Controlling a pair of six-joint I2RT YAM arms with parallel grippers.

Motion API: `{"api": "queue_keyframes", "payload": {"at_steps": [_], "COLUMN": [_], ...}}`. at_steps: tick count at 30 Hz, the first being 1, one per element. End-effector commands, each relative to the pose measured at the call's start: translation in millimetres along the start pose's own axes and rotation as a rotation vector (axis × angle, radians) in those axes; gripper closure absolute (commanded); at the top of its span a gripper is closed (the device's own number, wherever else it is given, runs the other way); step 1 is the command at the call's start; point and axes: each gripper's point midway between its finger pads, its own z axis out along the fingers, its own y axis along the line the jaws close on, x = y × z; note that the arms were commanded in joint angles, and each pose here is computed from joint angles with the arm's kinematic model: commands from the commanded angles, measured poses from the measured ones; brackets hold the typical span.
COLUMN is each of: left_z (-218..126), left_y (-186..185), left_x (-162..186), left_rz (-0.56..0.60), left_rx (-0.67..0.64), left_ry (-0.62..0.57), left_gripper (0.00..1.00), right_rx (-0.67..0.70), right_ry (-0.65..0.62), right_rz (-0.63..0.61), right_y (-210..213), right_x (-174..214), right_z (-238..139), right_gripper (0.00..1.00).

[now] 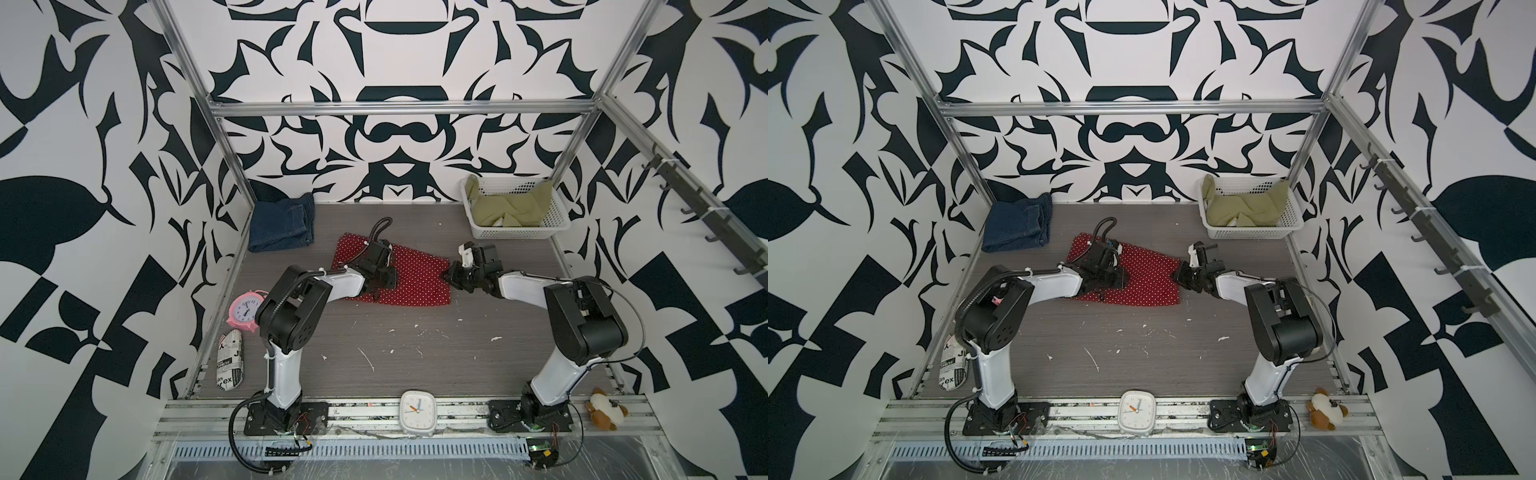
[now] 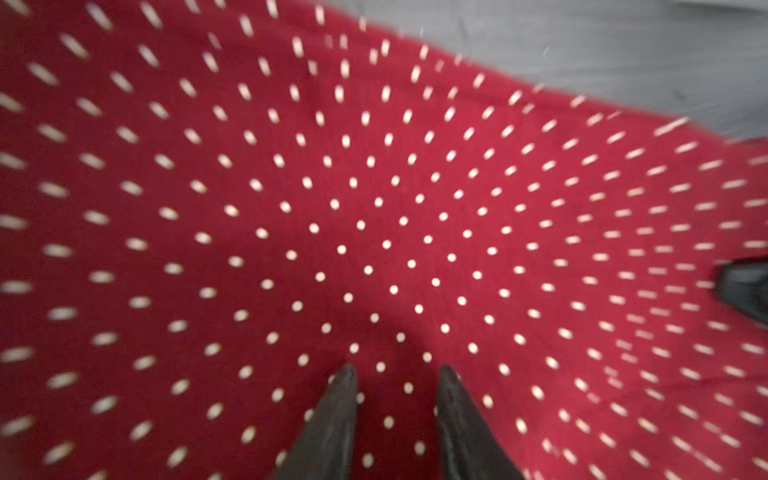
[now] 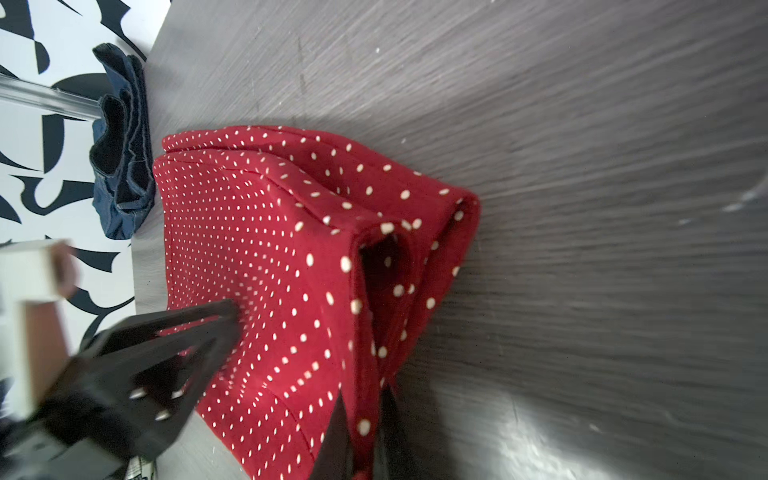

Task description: Fold and stack the skirts

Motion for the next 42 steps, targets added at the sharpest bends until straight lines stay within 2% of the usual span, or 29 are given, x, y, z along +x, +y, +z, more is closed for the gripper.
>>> {"api": "queue_keyframes", "payload": {"at_steps": [1,7,14,20,25,30,37,42], "left_z": [6,11,10,14,12,-14,-64,-53], "left_y": [3,9,-13,-26,-37,-31,-10,-9], "left_x": [4,17,18,20,18,4,-17,-19], "left_rz": [-0.045,-0.072,-0.097,-0.109,-0.103,-0.092,-0.011,0.045], "left_rx": [-0.007,-0.006,0.062,0.084,0.102,0.046,-0.095,-0.117], "left_ry": [0.014,0.018,-0.004,-0.005,-0.02,-0.077,-0.149,-0.086], "left_gripper": [0.72,0.73,0.73,0.73,0.72,0.69,0.62,0.63], "right_rx": [0.02,0.02,-0.018,-0.031,-0.001,0.045,0.121,0.16], "right_ry": [-0.046,-0.071,-0.072,-0.075,-0.07,-0.069,-0.111,-0.074], "right_rz": [-0.044,-0.061,-0.092,-0.117,-0.187,-0.184,-0.206,-0.226], "right_y": [7,17,44,71,99,93,79,70], "right_x": [-14,-22,-26,-24,-20,-26,-41,-42], "right_z": [-16,-33,-52,-54,-50,-52,-84,-88], "right_gripper": [1.0,1.0,1.0,1.0,1.0,1.0,1.0,1.0]}}
